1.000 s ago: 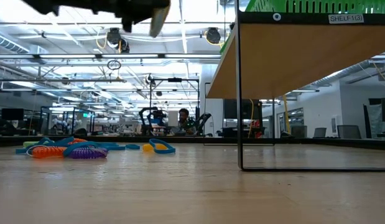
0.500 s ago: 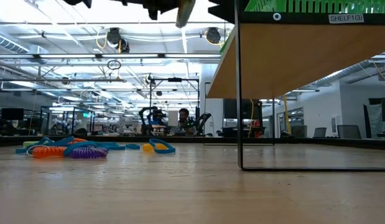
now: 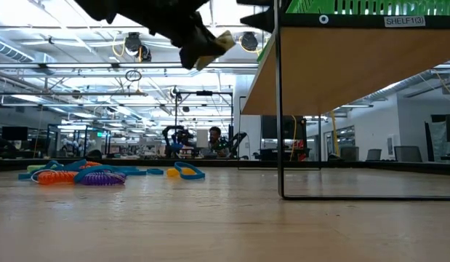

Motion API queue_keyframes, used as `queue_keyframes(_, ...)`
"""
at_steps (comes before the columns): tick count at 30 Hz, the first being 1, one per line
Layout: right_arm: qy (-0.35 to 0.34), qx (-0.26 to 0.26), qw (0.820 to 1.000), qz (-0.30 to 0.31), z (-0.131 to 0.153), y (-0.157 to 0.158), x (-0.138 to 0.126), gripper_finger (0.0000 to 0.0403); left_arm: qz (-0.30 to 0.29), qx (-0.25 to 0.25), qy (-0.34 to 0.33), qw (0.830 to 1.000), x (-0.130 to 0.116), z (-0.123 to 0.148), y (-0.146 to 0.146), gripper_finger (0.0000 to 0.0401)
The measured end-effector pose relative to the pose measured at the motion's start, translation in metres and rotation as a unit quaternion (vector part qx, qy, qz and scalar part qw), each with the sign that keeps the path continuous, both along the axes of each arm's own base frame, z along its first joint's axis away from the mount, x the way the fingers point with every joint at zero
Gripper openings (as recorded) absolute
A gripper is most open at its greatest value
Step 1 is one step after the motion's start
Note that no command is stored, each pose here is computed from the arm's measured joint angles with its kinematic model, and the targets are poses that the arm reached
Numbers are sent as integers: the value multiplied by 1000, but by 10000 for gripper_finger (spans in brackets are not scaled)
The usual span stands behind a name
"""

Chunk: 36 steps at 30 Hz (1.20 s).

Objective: Pick & Place Office Desk Supplies
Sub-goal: Put the yellow crayon box into the top green bin

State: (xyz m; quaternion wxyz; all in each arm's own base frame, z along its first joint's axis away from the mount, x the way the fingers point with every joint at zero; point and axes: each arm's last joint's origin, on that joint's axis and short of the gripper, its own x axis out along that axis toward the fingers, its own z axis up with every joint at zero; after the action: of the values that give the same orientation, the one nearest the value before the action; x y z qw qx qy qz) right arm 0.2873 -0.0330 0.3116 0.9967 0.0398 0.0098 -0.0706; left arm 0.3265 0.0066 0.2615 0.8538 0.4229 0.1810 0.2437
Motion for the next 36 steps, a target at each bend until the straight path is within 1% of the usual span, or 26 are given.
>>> queue_keyframes(2,7,0,1000,-13,-5,-2,4,263,-4,22,11,1000,4,-2,-6,111)
queue_keyframes(5,21,8,999,-31,-12,-6,8,263,21,62,15,998,9,4,-14,111)
queue_keyframes(7,23,12,999,-32,-14,-7,10,263,41,90,32,995,10,8,-18,111)
queue_keyframes(9,25,15,999,-32,-16,-7,11,263,43,102,35,993,10,12,-20,111)
queue_keyframes(13,17,14,999,-32,-14,-7,11,263,38,103,26,994,12,18,-25,111)
queue_keyframes(20,9,33,999,-32,-14,-7,11,263,28,100,20,994,13,21,-27,111)
queue_keyframes(30,9,34,999,-30,-23,-9,30,263,28,93,20,995,13,20,-26,111)
queue_keyframes(33,2,27,999,-30,-22,-9,31,262,27,91,20,995,13,20,-26,111)
queue_keyframes(36,6,18,999,-32,-23,-9,31,251,27,86,23,996,13,18,-27,111)
